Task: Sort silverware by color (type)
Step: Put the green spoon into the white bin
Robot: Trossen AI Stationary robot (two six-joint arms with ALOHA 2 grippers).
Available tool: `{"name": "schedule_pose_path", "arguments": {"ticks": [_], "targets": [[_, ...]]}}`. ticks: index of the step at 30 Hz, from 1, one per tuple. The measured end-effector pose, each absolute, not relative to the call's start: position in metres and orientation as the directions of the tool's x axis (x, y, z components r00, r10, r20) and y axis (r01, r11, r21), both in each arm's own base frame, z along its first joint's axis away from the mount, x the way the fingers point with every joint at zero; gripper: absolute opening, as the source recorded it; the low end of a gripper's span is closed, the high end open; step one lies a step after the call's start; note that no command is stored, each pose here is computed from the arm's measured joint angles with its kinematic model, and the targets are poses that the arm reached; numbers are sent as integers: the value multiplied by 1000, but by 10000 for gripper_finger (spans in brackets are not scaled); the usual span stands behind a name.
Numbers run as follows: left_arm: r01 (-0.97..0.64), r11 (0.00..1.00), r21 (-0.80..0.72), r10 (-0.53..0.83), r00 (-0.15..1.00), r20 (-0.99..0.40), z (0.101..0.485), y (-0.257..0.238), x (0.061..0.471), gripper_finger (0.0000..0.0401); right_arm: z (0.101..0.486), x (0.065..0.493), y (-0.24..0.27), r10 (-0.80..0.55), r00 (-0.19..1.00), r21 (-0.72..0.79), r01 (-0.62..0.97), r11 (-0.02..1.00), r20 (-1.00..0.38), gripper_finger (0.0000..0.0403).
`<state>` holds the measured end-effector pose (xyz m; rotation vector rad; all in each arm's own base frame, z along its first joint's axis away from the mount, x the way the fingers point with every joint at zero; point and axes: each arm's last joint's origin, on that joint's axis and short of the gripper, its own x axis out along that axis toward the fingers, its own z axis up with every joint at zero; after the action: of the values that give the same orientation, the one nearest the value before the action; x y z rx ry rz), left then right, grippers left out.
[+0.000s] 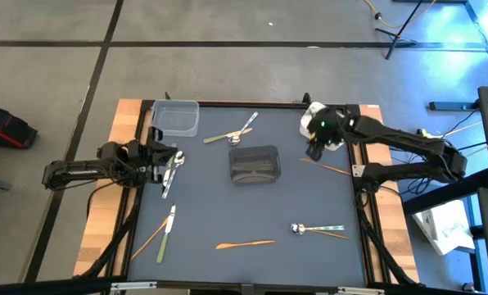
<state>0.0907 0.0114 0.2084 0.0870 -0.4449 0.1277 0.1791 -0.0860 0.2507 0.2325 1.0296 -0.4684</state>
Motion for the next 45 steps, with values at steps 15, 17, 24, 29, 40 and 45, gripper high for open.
{"name": "schedule_pose_path", "arguments": {"ticks": [15, 17, 24, 29, 40, 45], "targets": [[79, 996, 49, -89, 958, 273, 230, -8, 138, 8, 247, 189, 21, 19, 415, 119, 216, 969, -910, 159], [87, 994, 60, -99, 967, 233, 232, -13, 149, 8, 246, 189, 32, 16, 415, 113, 210, 971, -910, 159], [143, 988, 58, -148, 984, 94, 233, -36, 186, 8, 237, 188, 72, 84, 378, 168, 193, 967, -922, 159], [219, 974, 60, -223, 973, 60, 238, -55, 201, 8, 226, 187, 104, 128, 346, 199, 177, 964, -929, 159], [324, 944, 62, -326, 945, 29, 237, -81, 207, 8, 200, 177, 153, 144, 257, 183, 134, 974, -955, 159], [341, 938, 61, -343, 939, 29, 237, -85, 205, 8, 188, 178, 165, 122, 254, 153, 105, 983, -960, 159]]}}
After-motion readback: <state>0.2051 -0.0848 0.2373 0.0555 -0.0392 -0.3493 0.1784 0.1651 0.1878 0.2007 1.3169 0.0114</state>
